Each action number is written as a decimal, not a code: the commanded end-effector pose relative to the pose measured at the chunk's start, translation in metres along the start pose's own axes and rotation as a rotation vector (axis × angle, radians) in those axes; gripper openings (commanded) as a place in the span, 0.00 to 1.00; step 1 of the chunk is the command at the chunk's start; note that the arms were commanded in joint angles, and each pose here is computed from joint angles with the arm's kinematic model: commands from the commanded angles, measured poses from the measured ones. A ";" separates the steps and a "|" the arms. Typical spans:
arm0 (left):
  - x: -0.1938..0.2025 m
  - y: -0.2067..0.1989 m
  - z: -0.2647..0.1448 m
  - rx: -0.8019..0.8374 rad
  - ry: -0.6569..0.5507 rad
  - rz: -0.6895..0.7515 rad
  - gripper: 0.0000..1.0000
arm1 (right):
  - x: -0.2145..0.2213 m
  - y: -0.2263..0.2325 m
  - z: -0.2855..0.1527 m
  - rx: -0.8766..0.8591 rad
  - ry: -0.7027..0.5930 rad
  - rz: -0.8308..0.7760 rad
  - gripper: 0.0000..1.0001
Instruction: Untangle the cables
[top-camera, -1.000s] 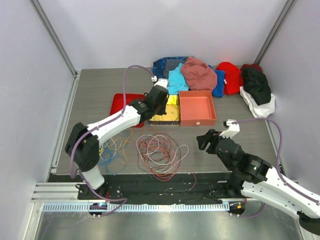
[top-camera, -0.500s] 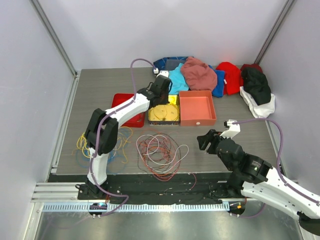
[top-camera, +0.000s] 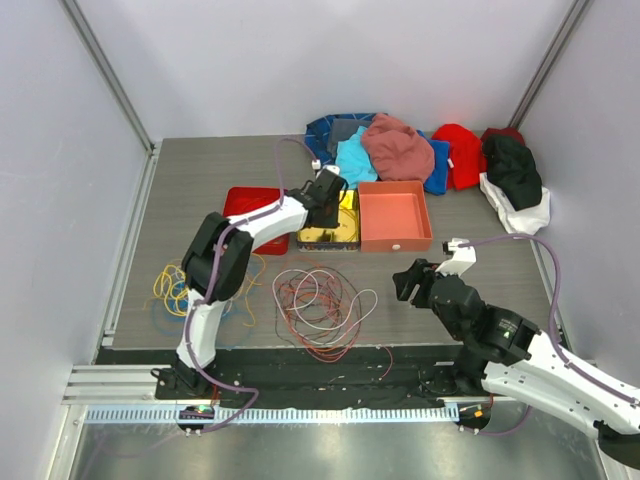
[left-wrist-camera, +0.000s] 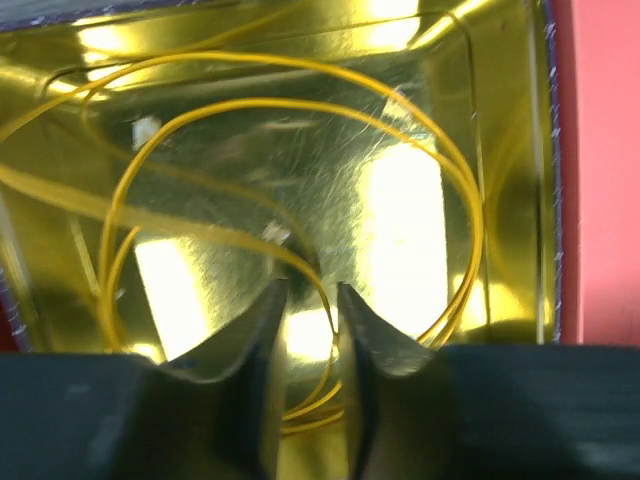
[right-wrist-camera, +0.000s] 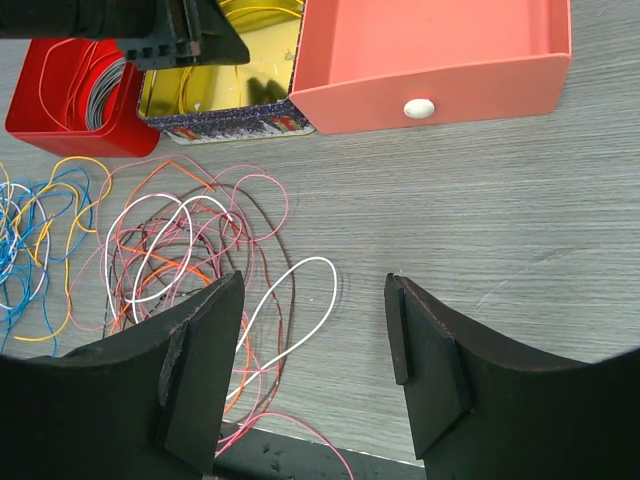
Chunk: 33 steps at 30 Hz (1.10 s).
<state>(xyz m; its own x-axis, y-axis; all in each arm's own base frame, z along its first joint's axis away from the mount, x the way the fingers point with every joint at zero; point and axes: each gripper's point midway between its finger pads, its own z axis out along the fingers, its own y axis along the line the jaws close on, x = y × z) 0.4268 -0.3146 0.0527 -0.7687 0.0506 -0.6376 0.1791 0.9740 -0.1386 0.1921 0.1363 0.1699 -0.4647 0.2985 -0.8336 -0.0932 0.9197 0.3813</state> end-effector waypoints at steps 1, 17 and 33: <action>-0.060 -0.009 -0.060 0.035 -0.192 -0.027 0.37 | -0.008 0.007 0.002 -0.016 -0.033 0.014 0.66; -0.056 0.011 -0.182 0.011 -0.364 -0.064 0.75 | 0.002 0.007 0.011 -0.003 -0.023 0.042 0.76; 0.087 0.037 -0.195 0.174 -0.187 -0.249 1.00 | 0.048 0.057 0.034 -0.216 0.133 -0.008 0.93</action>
<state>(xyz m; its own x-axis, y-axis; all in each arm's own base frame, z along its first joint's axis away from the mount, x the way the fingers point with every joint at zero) 0.2647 -0.2256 0.1323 -0.6829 -0.1582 -0.7132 0.0991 0.9472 -0.3050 0.1939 0.1819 0.1284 -0.5601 0.2603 -0.7864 -0.1798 0.8885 0.4222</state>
